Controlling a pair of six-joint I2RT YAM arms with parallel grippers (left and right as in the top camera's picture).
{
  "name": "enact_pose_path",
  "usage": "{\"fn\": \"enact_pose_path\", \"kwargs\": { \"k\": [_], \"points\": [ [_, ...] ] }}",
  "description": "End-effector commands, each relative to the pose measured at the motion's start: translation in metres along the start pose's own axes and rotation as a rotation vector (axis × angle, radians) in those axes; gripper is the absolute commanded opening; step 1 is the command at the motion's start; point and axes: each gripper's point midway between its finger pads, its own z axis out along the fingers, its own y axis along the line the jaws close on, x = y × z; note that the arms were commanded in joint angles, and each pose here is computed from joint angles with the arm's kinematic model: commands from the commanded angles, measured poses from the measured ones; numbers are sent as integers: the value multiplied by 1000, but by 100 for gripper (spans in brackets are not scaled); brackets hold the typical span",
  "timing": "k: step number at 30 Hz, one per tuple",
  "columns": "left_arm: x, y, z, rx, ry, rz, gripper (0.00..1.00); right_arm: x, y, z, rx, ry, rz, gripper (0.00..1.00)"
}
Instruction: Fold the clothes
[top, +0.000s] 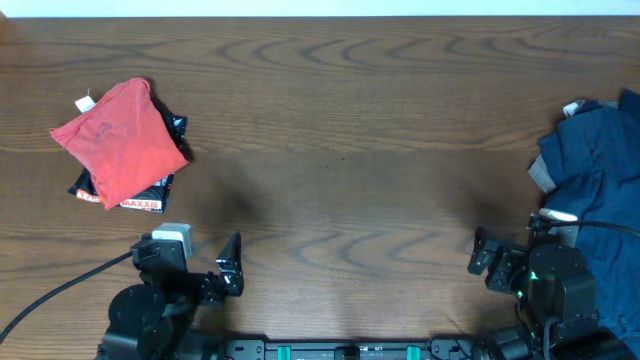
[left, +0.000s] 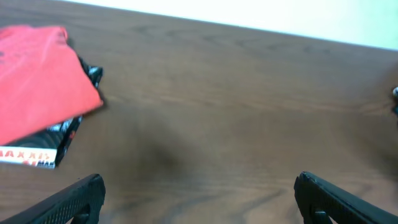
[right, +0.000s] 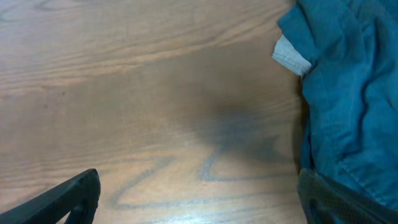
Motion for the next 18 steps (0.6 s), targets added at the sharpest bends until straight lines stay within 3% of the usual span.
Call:
{"fn": "enact_pose_path", "kwargs": {
  "k": [1,7,13,18],
  "points": [
    [8,4,0,-18,27,-11,98,3,-2,1,12,6,3,99],
    [29,10,-2,-42,115,-11,98,17,-6,-5,-2,36,5,99],
    [47,14,-5,-62,186,-11,98,15,-22,-7,13,-93,68,99],
    [50,15,-5,-66,201,-11,98,23,-13,11,-77,-195,-16,99]
  ]
}}
